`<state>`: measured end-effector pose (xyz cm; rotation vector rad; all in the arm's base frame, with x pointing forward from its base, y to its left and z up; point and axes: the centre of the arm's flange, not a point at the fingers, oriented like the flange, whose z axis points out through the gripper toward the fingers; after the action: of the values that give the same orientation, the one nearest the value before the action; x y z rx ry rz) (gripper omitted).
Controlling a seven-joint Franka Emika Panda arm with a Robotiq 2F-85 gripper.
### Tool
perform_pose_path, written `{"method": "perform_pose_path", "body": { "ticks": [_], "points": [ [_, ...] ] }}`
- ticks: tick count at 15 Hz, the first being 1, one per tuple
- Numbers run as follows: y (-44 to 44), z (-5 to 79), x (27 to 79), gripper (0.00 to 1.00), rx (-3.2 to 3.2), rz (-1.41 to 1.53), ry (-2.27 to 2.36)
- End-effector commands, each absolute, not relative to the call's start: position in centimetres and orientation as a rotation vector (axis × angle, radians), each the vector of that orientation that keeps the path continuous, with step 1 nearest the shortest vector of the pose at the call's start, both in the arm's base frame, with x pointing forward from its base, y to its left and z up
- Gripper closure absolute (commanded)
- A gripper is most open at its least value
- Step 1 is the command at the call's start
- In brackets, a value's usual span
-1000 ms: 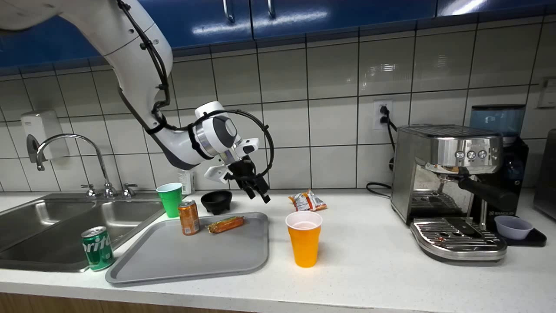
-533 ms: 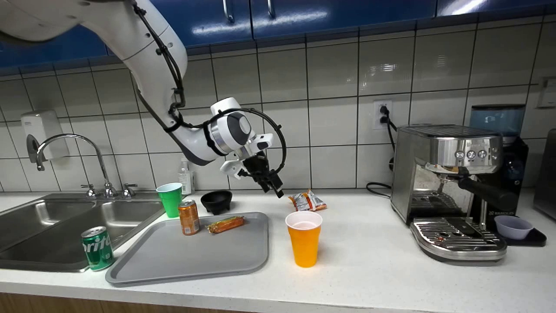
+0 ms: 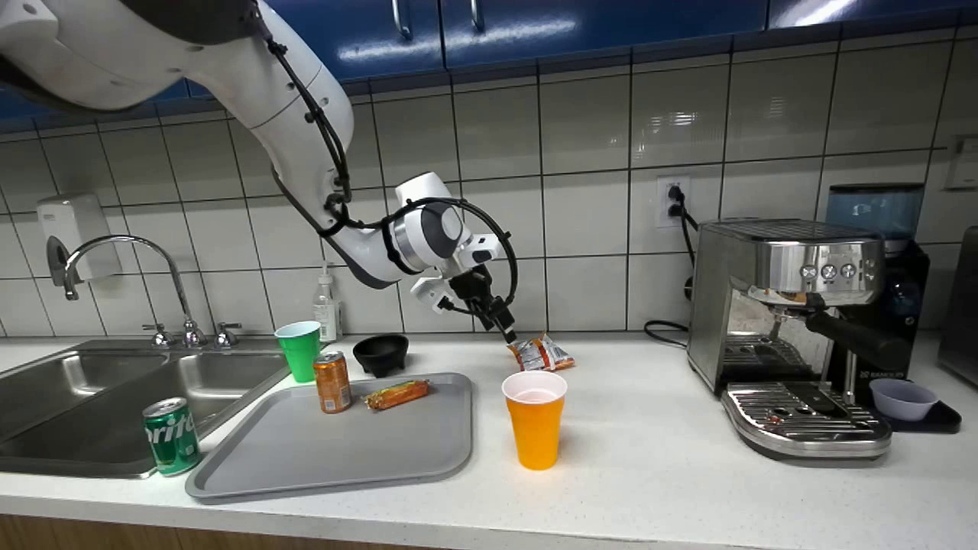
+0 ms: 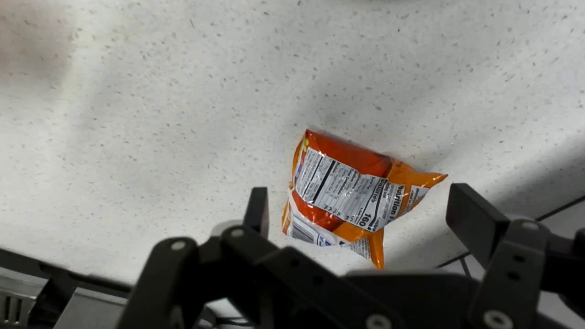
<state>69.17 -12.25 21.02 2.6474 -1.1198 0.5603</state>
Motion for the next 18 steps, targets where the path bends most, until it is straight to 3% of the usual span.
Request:
{"method": "perform_pose_path", "body": {
  "ticks": [1, 18],
  "points": [
    [-13.3, 20.7, 72.0, 0.0, 2.608, 0.578, -1.207],
    [-16.3, 17.9, 77.3, 0.0, 2.461, 0.631, -1.389]
  ]
}}
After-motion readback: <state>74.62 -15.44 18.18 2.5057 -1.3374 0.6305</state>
